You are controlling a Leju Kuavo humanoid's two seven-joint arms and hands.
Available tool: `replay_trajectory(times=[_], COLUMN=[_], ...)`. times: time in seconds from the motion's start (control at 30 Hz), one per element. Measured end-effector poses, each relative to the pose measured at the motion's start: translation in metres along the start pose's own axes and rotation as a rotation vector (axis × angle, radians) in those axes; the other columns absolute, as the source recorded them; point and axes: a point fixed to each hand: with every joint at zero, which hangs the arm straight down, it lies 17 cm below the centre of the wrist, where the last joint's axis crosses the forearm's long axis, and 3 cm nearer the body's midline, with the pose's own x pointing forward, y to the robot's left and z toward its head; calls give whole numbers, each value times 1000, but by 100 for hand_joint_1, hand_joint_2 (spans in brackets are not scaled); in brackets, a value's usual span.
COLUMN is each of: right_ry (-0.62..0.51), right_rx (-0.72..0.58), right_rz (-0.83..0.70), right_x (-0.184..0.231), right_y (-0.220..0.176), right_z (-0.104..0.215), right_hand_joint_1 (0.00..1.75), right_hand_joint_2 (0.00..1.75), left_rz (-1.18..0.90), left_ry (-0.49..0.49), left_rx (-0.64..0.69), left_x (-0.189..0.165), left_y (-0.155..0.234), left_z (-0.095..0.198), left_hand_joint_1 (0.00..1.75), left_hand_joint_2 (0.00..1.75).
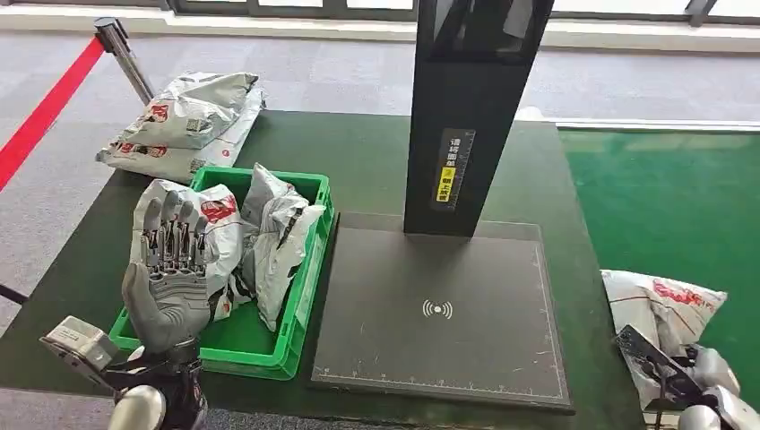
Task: Moved the parcel from conveyor to table for the left to box.
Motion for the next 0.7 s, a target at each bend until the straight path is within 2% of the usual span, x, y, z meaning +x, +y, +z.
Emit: replay_trajectory(times=[0.1, 0.27, 0.33, 0.43, 0.53, 0.63, 0.7], right_ry=[-114, -219, -353, -455, -628, -935, -1015], right_rx=[-42, -101, -248, -389, -617, -794, -863], right_rz=[-45, -132, -223, -298, -487, -744, -780], right_x=[41, 92, 124, 163, 193, 224, 231], right_y=[0, -8, -38, -71, -141, -206, -230], right_z=[3, 11, 29, 66, 127, 217, 255], right_hand_joint_1=[175, 175, 175, 175, 175, 175, 175], right_hand_joint_2=[175, 175, 175, 175, 175, 175, 175], left_rz=[-6, -7, -9, -19, -25, -29, -28], left_ry=[6, 12, 13, 12, 12, 5, 0], left_rx=[-3, -3, -2, 2, 13, 20, 23], left_x=[-2, -4, -5, -5, -5, -5, -5], left_y=[0, 0, 0, 1, 3, 4, 5], left_z=[0, 0, 0, 0, -1, -2, -5], left_hand_joint_1=[0, 0, 0, 0, 0, 0, 0], left_hand_joint_2=[0, 0, 0, 0, 0, 0, 0])
